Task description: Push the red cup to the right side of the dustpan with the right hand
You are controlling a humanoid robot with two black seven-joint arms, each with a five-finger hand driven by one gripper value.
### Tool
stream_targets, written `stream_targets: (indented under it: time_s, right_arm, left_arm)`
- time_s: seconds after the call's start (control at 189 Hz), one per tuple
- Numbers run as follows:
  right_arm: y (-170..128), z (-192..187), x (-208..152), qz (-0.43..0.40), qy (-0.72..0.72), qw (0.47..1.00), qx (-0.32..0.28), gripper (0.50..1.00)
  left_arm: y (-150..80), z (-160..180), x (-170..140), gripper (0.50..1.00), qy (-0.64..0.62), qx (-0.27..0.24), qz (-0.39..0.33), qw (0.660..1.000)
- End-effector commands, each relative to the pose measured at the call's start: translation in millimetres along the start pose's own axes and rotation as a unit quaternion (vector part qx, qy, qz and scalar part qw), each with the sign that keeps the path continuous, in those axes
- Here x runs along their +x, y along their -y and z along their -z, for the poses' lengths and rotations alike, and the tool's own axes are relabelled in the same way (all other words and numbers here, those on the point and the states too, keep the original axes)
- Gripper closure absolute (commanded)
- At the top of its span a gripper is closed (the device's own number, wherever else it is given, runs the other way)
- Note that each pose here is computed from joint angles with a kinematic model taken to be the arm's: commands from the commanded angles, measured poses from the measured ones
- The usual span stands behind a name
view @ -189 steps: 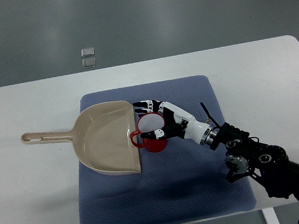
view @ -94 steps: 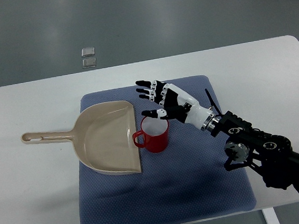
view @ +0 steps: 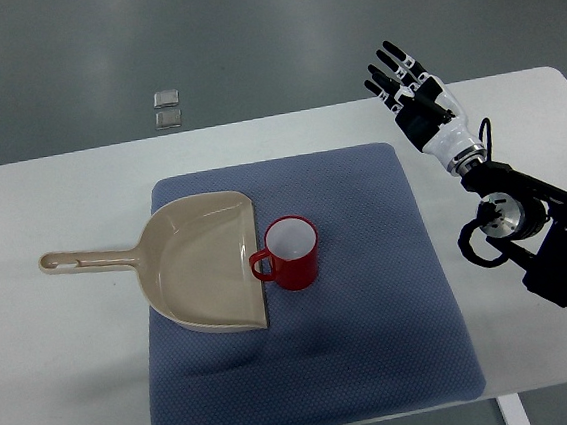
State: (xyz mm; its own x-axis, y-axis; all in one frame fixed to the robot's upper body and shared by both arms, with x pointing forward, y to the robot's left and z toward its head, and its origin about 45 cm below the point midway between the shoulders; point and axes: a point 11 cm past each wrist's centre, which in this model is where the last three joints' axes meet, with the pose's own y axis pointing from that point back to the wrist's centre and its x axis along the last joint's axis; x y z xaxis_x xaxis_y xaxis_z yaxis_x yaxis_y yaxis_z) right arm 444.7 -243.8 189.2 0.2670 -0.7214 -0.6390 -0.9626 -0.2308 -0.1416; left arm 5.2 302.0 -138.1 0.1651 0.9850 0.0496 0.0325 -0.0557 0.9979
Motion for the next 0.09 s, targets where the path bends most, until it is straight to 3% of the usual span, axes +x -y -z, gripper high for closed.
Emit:
stream_targets:
  time_s: [0.0, 0.085]
  right_arm:
    - [-0.2, 4.9, -0.7, 0.008, 0.021, 1.000, 0.015, 0.566]
    - [-3.2, 0.9, 1.4, 0.004, 0.021, 1.000, 0.013, 0.566]
  left_arm:
    - [-0.1, -0.5, -2.6, 0.500, -0.002, -0.001, 0.004, 1.000]
    - [-0.1, -0.6, -2.6, 0.500, -0.001, -0.001, 0.004, 1.000]
